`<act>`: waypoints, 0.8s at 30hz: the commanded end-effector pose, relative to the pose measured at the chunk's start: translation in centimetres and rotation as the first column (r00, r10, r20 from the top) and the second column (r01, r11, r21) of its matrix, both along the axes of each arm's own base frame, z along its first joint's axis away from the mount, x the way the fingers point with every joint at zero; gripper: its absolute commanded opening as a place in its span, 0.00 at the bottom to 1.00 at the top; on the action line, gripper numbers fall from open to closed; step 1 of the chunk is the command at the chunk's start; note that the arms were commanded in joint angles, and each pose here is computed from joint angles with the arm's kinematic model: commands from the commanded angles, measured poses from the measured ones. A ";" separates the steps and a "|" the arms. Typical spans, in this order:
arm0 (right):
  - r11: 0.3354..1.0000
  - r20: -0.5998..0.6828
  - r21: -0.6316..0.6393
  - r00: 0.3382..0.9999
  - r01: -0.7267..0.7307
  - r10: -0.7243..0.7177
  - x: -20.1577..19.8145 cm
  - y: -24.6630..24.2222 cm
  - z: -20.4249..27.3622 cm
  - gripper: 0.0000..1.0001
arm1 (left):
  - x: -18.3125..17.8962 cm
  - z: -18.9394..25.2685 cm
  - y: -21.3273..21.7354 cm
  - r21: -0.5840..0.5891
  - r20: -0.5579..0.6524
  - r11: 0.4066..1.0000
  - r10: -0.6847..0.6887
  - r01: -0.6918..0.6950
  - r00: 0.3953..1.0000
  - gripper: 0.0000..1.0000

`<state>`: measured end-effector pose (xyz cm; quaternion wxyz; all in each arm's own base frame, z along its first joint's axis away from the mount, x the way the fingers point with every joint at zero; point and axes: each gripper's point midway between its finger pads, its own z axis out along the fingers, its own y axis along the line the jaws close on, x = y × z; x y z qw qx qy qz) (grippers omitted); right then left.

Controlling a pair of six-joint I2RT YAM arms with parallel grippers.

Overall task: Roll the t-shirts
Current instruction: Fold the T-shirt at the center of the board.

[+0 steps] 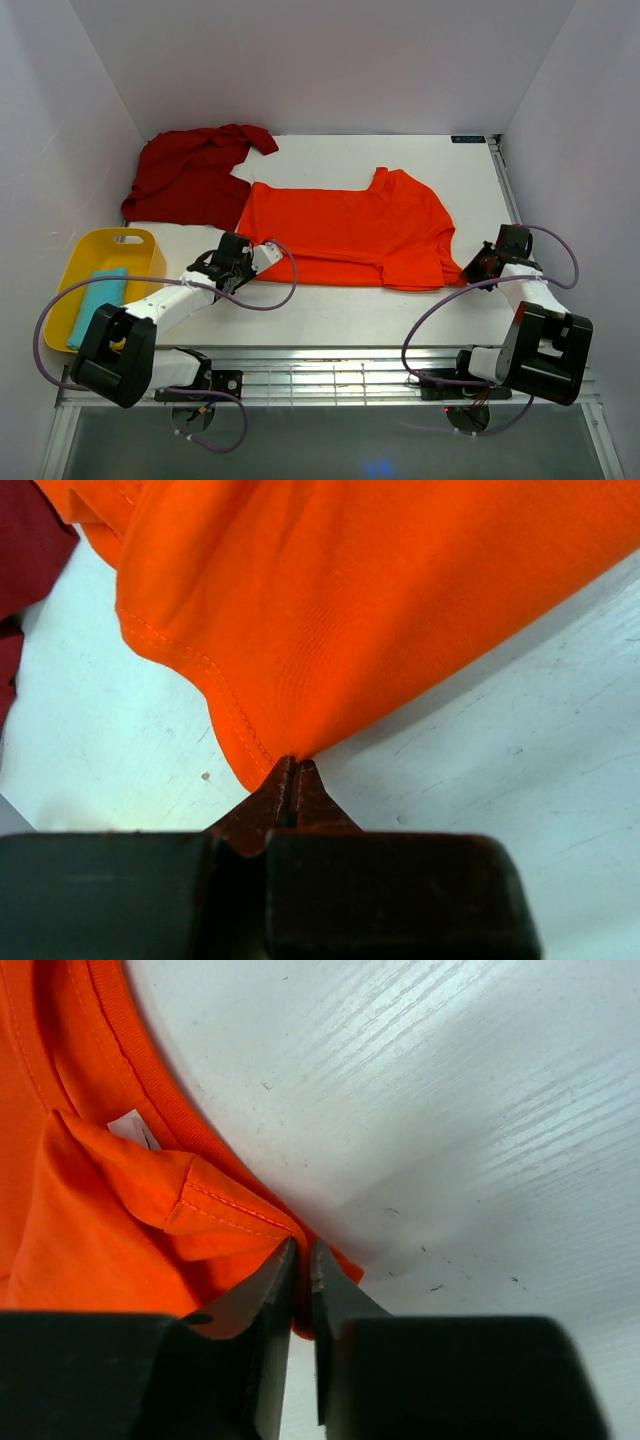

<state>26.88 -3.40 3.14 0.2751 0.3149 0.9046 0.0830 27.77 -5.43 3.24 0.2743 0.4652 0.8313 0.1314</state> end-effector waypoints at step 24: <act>0.994 0.029 0.105 1.000 -0.012 0.009 -1.6 1.8 -0.6 0.08 | -2.1 2.1 -1.1 -0.111 -0.051 0.994 0.001 -0.007 0.999 0.00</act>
